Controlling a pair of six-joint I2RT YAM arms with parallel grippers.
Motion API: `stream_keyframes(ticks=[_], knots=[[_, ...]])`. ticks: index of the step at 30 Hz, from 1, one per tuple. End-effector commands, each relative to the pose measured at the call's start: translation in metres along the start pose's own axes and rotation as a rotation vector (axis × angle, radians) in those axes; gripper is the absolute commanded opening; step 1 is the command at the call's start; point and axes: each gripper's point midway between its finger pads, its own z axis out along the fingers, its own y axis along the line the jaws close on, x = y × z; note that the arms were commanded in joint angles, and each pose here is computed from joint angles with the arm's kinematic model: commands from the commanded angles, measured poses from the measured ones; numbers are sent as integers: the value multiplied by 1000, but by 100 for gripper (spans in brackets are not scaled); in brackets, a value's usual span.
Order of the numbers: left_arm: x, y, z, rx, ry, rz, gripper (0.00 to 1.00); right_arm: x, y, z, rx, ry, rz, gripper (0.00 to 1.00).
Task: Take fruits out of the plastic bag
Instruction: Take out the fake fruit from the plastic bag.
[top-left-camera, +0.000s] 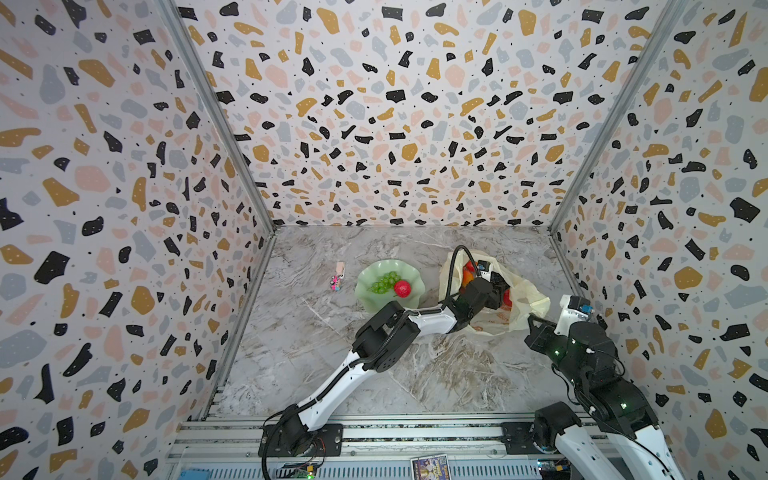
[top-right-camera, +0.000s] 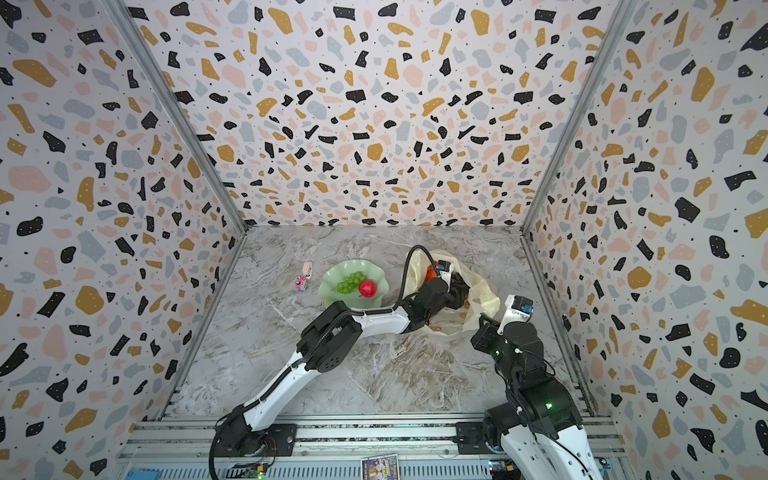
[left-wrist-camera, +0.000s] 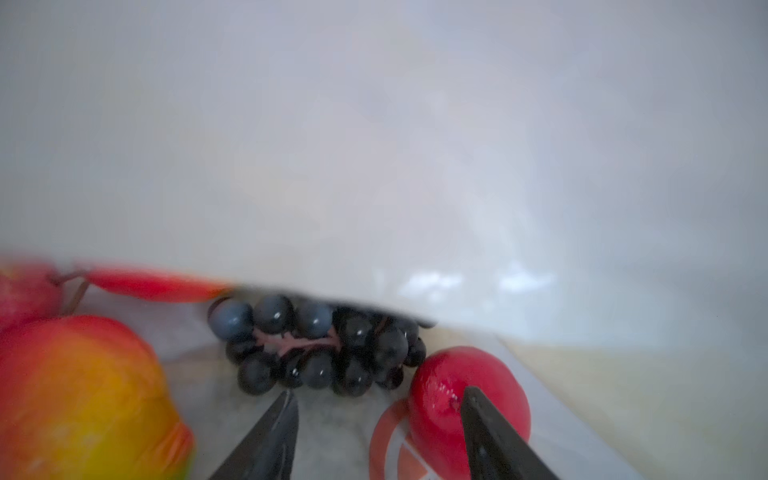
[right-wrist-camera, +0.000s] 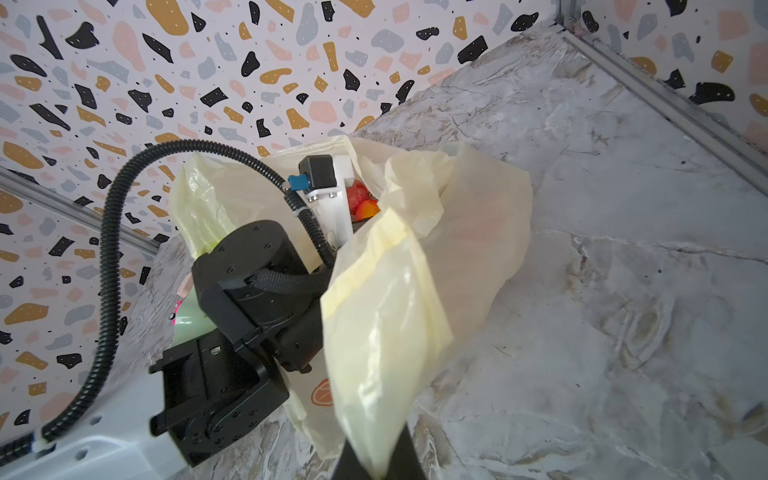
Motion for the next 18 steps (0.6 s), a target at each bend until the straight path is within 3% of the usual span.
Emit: stream_keyframes(ticks=[1,10,18], knots=[[-9,13,17,-51,-26,-19,64,8,-2,-1,-7,18,28,0],[7,34,38,-134,-44,-93,64,10,-1,2,-3,41,4,0],[28,39,41,-149,-24,-77,57,9,-2,1,6,36,-6,0]])
